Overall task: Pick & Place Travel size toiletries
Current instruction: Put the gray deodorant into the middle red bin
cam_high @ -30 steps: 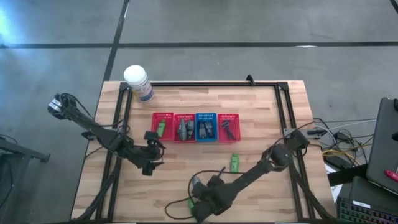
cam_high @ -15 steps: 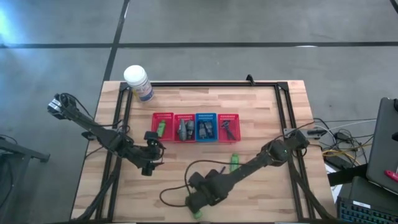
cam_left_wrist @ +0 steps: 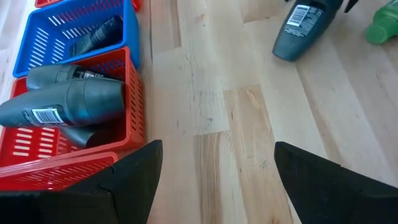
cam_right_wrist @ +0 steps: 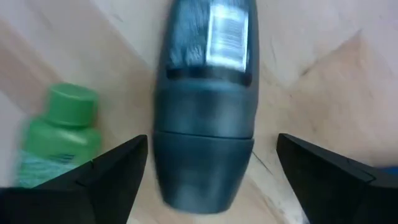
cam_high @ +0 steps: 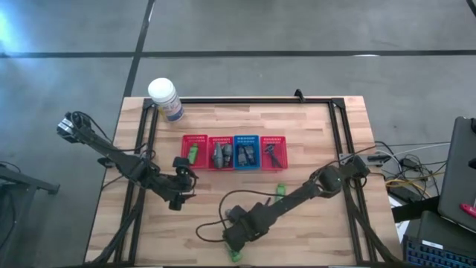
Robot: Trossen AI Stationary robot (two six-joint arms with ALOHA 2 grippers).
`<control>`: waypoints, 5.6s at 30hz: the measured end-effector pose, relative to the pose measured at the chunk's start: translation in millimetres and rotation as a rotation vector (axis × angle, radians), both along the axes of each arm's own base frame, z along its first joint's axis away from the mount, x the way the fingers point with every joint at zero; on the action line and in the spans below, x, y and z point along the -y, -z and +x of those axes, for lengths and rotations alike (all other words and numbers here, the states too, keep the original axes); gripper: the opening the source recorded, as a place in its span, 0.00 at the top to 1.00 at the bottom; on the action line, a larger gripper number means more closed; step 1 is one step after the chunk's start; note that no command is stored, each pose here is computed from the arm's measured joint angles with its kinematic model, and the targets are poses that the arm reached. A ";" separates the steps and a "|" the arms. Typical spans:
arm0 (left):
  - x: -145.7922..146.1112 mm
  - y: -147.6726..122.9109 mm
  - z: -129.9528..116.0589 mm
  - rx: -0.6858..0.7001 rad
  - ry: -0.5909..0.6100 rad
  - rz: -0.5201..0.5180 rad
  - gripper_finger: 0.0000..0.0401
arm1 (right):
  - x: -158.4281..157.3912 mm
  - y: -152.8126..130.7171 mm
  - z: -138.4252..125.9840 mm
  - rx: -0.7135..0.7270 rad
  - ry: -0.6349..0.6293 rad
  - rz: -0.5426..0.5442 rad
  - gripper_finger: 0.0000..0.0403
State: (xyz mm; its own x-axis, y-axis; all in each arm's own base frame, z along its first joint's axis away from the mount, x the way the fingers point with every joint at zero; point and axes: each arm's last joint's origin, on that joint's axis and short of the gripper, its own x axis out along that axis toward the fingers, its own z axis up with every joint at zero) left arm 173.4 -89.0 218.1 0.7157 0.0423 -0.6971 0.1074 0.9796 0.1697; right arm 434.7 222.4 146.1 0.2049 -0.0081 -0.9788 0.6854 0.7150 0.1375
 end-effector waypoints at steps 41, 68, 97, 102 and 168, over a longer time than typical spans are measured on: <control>-0.9 4.9 -1.6 -0.015 0.007 0.015 0.22 | 13.9 3.8 18.4 0.059 -0.050 -0.027 0.50; 21.1 -24.7 25.9 0.432 0.453 0.439 0.22 | 85.3 -133.5 18.9 0.364 -0.225 0.145 0.50; 39.0 -14.7 61.9 0.499 0.472 0.520 0.61 | 91.1 -142.8 24.8 0.429 -0.249 0.194 0.50; 38.6 -14.7 62.0 0.496 0.465 0.530 0.64 | 94.1 -143.3 25.5 0.426 -0.252 0.213 0.50; 37.5 -33.3 57.8 0.674 0.577 0.603 0.50 | 115.0 -163.7 13.7 0.433 -0.456 0.240 0.50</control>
State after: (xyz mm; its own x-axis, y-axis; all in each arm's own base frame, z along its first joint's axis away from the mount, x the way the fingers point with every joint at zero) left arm 231.2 -126.6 251.4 0.9671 -0.2202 -0.1278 0.2306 0.5453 0.8059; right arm 448.4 107.4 309.8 0.5109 0.3798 -0.7712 0.1690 0.8352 0.5233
